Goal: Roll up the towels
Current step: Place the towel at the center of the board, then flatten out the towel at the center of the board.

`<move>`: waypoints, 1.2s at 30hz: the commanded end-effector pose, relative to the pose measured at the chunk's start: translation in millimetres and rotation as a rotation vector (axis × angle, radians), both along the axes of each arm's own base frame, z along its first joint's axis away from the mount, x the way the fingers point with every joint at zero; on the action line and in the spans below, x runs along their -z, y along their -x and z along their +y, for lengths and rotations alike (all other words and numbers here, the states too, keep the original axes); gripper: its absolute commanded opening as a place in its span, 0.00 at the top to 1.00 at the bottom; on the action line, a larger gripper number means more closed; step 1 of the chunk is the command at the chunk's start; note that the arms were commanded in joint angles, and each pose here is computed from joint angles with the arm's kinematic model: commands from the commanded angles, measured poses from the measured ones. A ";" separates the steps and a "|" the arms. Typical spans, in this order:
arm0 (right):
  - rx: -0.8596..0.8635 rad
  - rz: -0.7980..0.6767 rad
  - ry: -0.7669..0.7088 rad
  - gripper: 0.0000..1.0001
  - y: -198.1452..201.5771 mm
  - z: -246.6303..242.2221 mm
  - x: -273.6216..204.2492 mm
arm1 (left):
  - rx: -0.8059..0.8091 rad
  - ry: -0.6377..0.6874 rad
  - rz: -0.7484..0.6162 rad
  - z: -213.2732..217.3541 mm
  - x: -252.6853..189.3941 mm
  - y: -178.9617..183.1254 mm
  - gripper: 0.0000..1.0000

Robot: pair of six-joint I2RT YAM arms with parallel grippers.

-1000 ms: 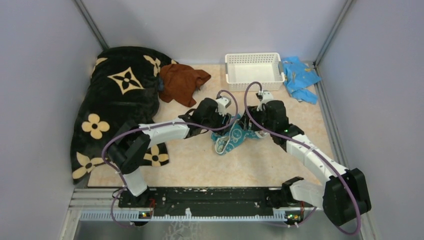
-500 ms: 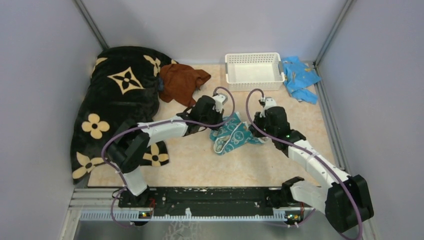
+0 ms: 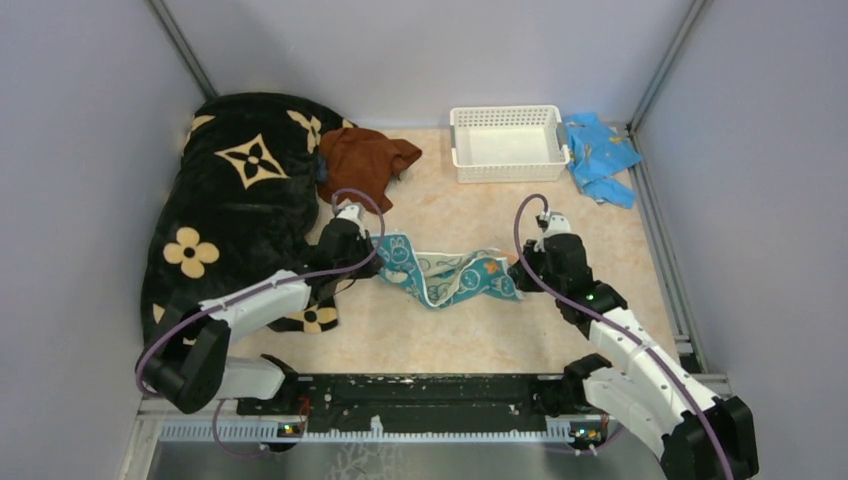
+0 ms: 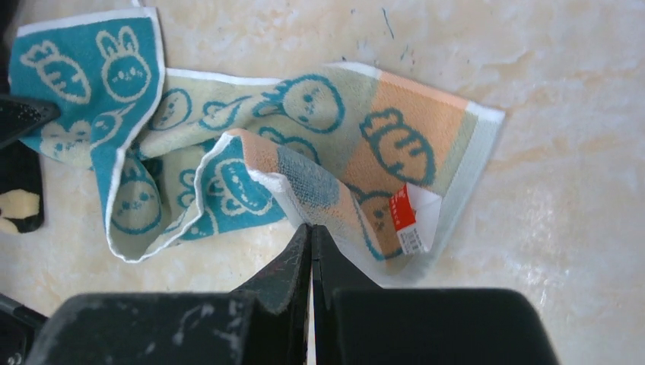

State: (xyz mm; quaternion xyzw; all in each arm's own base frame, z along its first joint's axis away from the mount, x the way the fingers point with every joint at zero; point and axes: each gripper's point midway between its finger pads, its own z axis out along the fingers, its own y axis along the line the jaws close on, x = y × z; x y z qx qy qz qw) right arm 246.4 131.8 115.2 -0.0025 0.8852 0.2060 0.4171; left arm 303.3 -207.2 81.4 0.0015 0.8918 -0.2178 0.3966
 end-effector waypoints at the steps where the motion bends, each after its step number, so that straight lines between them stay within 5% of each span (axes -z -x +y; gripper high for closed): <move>1: 0.035 0.042 -0.090 1.00 14.4 4.6 2.4 | -0.187 -0.010 0.043 35.0 10.8 14.1 0.88; 8: 0.018 0.136 -0.171 1.00 41.8 11.2 12.4 | -0.270 -0.080 0.031 66.4 3.5 29.9 0.52; 13: 0.034 0.113 -0.143 0.82 40.8 4.5 9.0 | -0.171 -0.081 -0.042 49.2 -30.0 19.2 0.41; 20: -0.039 0.020 -0.090 0.53 26.4 8.1 -16.2 | -0.058 -0.214 -0.047 8.9 -38.6 -10.5 0.36; 29: -0.114 -0.010 -0.051 0.47 17.0 15.4 -24.7 | -0.059 -0.443 -0.005 -10.3 -15.8 -71.6 0.37; 36: -0.134 -0.006 -0.035 0.44 14.5 17.2 -20.2 | -0.061 -0.560 0.046 -17.5 15.2 -97.5 0.49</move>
